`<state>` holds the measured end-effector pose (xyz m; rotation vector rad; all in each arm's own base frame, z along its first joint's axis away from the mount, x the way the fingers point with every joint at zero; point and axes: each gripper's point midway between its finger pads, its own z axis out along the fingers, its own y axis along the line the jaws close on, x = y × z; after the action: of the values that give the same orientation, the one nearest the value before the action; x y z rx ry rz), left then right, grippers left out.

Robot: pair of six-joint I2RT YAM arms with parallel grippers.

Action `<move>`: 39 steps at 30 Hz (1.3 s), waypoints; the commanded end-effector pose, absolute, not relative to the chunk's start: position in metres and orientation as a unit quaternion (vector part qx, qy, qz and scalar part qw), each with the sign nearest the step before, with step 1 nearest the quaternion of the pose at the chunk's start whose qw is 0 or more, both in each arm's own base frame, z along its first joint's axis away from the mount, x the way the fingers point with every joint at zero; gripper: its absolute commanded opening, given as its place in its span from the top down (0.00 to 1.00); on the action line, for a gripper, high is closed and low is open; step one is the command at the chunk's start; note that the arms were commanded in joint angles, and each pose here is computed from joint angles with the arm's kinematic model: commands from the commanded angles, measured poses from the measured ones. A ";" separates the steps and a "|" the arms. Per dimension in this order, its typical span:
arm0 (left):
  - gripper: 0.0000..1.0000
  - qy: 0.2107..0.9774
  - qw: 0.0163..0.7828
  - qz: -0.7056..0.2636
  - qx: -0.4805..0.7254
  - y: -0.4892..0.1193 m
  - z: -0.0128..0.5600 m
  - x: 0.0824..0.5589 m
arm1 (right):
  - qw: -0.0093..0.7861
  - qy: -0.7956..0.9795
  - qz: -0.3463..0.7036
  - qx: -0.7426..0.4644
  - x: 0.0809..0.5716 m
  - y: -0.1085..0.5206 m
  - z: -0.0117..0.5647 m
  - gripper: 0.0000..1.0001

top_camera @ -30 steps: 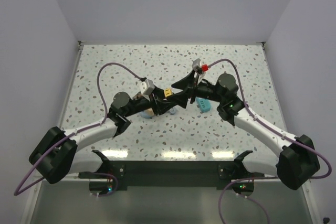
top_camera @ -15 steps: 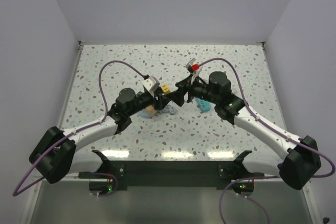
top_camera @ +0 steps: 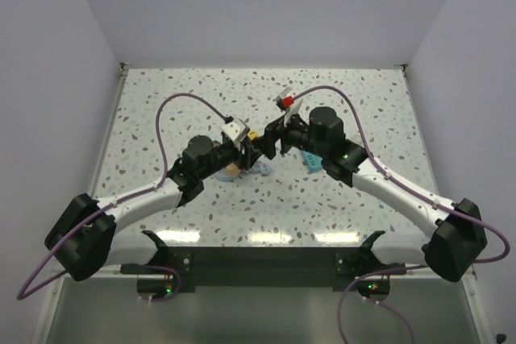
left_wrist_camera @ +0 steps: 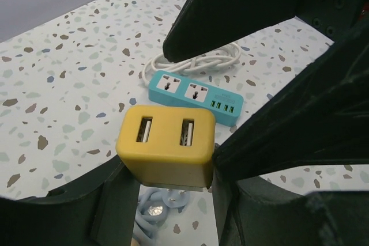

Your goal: Insert the plug

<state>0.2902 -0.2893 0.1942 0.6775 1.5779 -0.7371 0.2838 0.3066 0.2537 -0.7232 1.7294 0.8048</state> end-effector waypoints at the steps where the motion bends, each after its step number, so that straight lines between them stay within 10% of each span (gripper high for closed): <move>1: 1.00 0.645 0.629 -0.319 0.294 -0.296 0.229 0.295 | 0.533 0.710 0.335 -0.317 0.288 0.317 0.268 0.25; 8: 1.00 0.645 0.627 -0.319 0.298 -0.300 0.230 0.295 | 0.514 0.719 0.331 -0.331 0.290 0.331 0.249 0.29; 20: 1.00 0.670 0.639 -0.279 0.254 -0.286 0.230 0.313 | 0.468 0.771 0.278 -0.330 0.294 0.321 0.219 1.00; 29: 0.29 0.669 0.636 -0.292 0.251 -0.288 0.229 0.309 | 0.501 0.784 0.230 -0.285 0.322 0.288 0.218 1.00; 39: 0.11 0.671 0.632 -0.293 0.254 -0.287 0.225 0.308 | 0.528 0.795 0.181 -0.236 0.351 0.220 0.212 1.00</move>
<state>0.3007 -0.2847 0.1897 0.6198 1.6341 -0.6545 0.3433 0.2384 0.1966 -0.5761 1.9670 0.4976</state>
